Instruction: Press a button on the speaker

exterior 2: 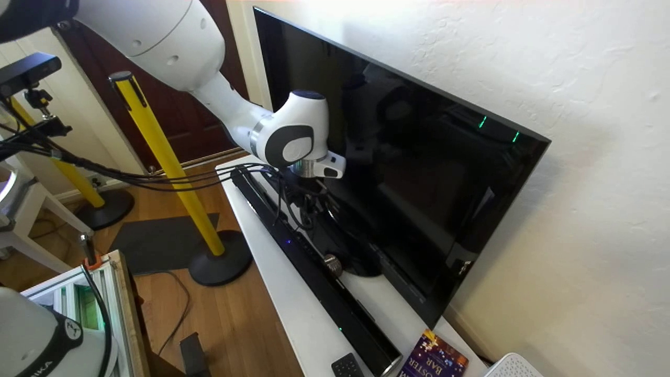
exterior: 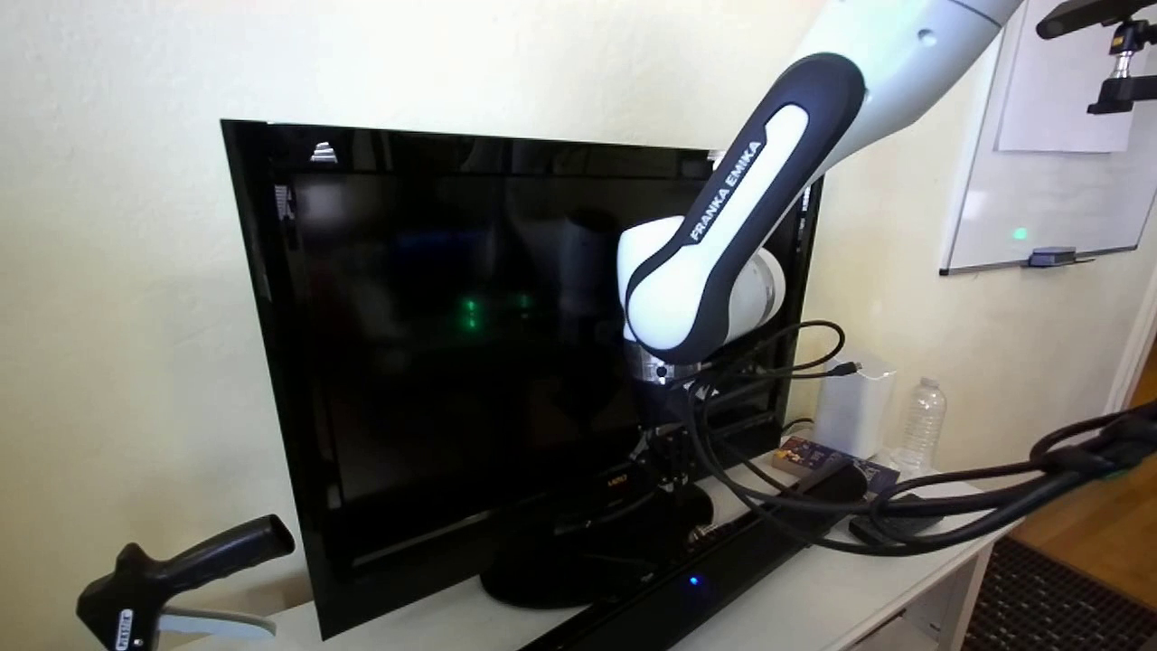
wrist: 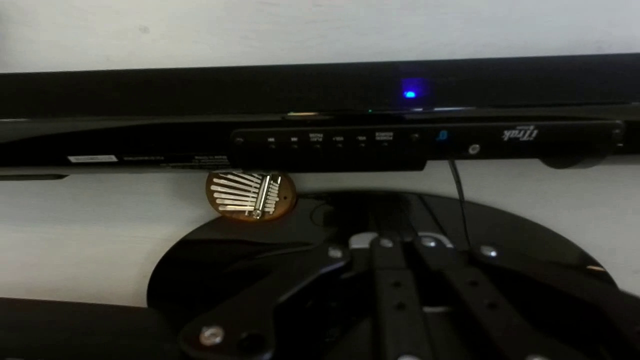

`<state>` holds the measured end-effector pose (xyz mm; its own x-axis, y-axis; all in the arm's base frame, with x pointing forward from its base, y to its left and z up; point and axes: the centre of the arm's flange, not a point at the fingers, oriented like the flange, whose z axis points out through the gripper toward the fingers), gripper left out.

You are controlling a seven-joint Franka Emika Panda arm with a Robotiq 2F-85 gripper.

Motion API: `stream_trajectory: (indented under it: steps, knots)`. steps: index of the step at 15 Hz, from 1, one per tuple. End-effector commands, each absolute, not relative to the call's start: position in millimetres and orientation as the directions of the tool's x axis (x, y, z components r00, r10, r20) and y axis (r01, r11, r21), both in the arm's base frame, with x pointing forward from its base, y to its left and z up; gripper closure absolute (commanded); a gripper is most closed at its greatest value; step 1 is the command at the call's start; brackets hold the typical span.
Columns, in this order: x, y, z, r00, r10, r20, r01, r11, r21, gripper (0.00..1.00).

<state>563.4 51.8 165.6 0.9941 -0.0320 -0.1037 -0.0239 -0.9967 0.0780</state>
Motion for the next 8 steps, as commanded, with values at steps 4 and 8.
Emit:
stream_trajectory:
  steps: [4,8]
  knots:
    - [535,36,222,0.995,0.036,-0.093,0.039,-0.999,0.028,0.59]
    - [506,9,235,0.992,0.122,-0.040,0.120,-0.991,-0.066,0.31]
